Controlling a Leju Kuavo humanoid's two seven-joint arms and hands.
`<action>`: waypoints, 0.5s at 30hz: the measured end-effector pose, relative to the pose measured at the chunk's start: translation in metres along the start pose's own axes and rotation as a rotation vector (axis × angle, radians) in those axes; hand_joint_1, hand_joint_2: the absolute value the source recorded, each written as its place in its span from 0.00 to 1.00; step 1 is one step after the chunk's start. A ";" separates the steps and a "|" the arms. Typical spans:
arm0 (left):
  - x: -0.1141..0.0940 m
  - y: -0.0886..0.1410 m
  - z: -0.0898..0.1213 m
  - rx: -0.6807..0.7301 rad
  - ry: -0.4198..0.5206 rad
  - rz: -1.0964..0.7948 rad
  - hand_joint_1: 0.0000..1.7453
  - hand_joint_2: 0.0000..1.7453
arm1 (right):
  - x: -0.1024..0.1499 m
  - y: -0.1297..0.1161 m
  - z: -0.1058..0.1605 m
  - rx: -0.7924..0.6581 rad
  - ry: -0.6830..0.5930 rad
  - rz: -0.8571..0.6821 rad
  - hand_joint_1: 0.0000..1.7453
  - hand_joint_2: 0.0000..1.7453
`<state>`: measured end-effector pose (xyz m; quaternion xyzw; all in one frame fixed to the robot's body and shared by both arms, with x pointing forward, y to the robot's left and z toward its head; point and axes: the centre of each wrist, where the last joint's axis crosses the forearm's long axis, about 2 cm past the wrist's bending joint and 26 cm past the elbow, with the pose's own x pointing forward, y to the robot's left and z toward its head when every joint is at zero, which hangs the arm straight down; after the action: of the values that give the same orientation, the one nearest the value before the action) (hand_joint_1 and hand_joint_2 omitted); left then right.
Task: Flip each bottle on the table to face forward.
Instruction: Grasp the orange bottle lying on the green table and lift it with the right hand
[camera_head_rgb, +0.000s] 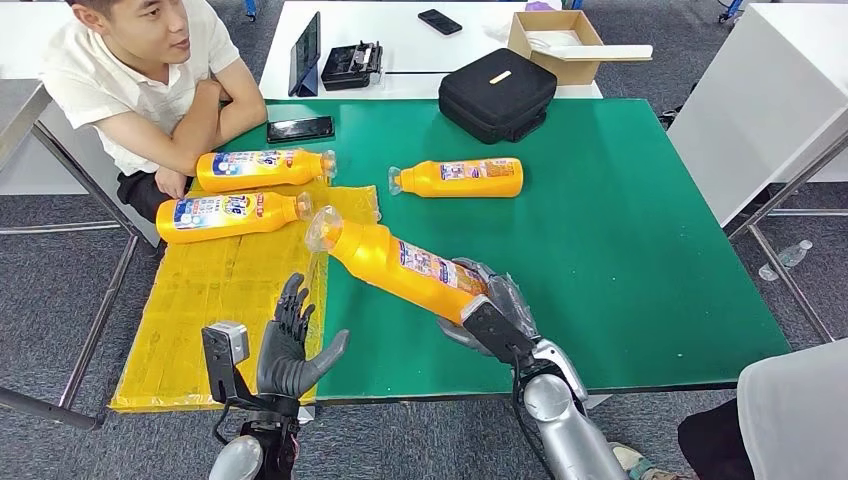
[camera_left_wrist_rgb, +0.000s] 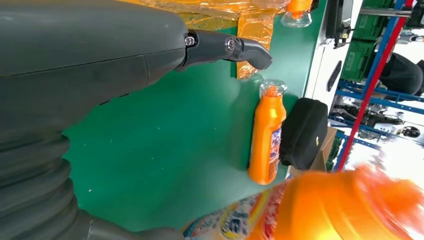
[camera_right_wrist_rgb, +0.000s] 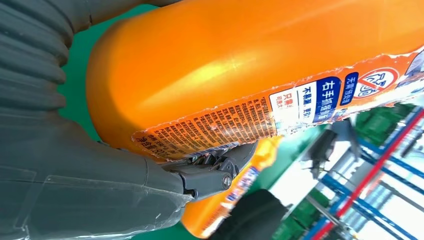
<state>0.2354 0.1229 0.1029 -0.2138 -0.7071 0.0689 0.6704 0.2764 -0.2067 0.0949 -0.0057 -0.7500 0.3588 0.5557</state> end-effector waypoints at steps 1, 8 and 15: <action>0.000 0.000 0.000 -0.002 -0.001 0.006 0.00 1.00 | 0.003 0.001 -0.001 0.000 -0.011 -0.002 1.00 1.00; -0.003 0.001 0.000 -0.041 -0.009 0.048 0.00 1.00 | 0.017 0.010 -0.009 0.023 -0.064 -0.034 1.00 1.00; 0.002 -0.007 -0.006 -0.132 -0.068 0.098 0.00 1.00 | 0.024 0.026 -0.016 0.085 -0.087 -0.063 0.98 1.00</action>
<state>0.2398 0.1163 0.1075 -0.2892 -0.7213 0.0620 0.6263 0.2709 -0.1691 0.1026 0.0570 -0.7575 0.3724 0.5332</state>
